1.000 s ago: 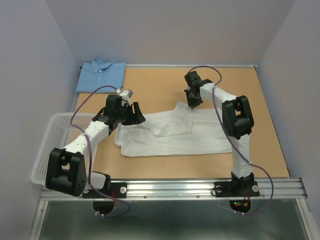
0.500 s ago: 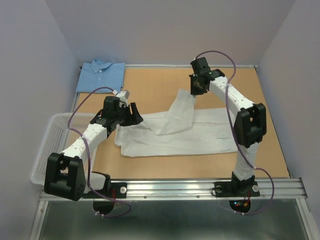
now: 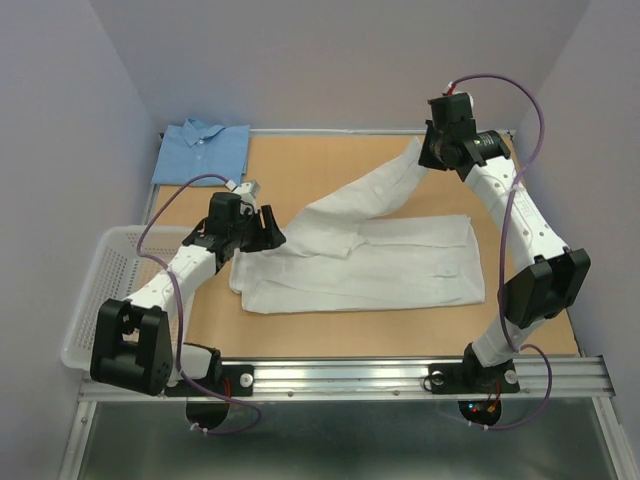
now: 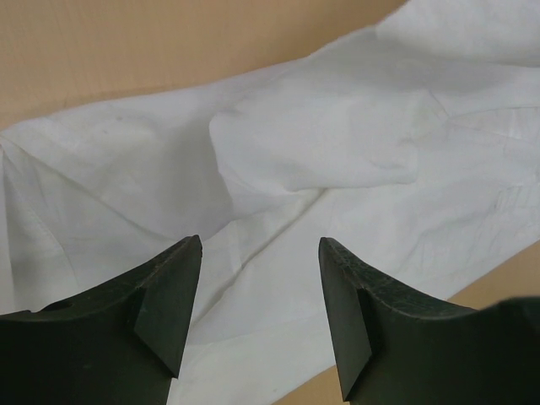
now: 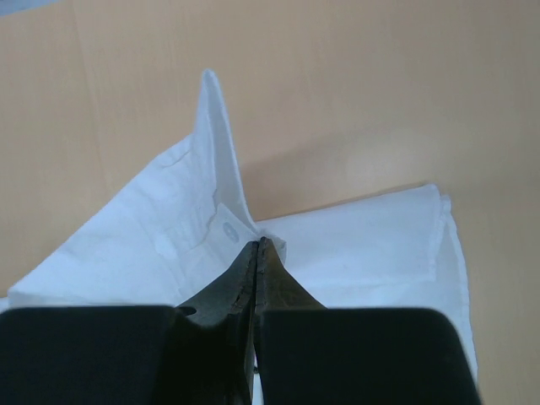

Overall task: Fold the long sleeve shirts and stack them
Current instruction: Fold the shirt

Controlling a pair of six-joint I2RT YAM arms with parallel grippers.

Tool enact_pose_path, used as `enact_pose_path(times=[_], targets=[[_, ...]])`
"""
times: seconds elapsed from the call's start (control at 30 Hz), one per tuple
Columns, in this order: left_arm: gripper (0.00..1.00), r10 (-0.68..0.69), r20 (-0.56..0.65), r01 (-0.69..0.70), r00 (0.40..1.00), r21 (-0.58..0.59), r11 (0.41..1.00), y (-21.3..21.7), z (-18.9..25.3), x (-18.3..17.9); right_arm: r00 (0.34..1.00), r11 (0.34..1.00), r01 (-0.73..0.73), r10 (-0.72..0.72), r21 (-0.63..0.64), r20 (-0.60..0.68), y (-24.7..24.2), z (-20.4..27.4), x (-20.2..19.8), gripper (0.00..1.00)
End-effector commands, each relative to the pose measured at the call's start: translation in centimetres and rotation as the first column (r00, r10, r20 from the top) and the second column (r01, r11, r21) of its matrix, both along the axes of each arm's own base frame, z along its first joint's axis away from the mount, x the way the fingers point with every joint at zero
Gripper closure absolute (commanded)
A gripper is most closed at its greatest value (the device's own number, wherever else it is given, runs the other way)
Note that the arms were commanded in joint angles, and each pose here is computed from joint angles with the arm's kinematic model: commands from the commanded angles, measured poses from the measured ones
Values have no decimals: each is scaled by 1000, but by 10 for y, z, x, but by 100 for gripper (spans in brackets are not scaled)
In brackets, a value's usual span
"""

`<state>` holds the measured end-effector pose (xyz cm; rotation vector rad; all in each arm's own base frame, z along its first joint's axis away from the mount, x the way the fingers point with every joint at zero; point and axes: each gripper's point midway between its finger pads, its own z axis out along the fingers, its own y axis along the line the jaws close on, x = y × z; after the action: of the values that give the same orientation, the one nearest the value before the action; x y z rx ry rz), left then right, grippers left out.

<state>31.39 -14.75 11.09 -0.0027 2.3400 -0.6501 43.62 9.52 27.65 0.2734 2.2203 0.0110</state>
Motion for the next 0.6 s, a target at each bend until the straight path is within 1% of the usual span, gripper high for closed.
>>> enact_pose_path(times=[0.0,0.1,0.2,0.3,0.43,0.47,0.57], targets=[[33,35,-1,-35,999,-8,999,2,-7,8,999,1000,29,-29,12,31,-4,15,-3,100],[35,52,-37,-52,998,-3,999,2,-16,11,998,999,12,-14,31,65,0,30,1,99],[36,54,-68,-55,996,-12,998,0,-23,11,995,1000,3,-5,21,103,0,46,7,99],[37,63,-82,-65,995,-29,997,-3,-20,12,991,1000,-8,5,22,131,2,58,12,99],[38,150,-88,-155,985,-50,987,1,-12,17,993,998,-50,44,47,110,13,50,16,99],[38,197,-97,-203,976,-59,977,4,-10,19,993,996,-64,57,56,108,16,50,16,99],[37,258,-135,-271,957,-89,958,2,-10,21,992,996,-72,66,55,107,17,47,16,99]])
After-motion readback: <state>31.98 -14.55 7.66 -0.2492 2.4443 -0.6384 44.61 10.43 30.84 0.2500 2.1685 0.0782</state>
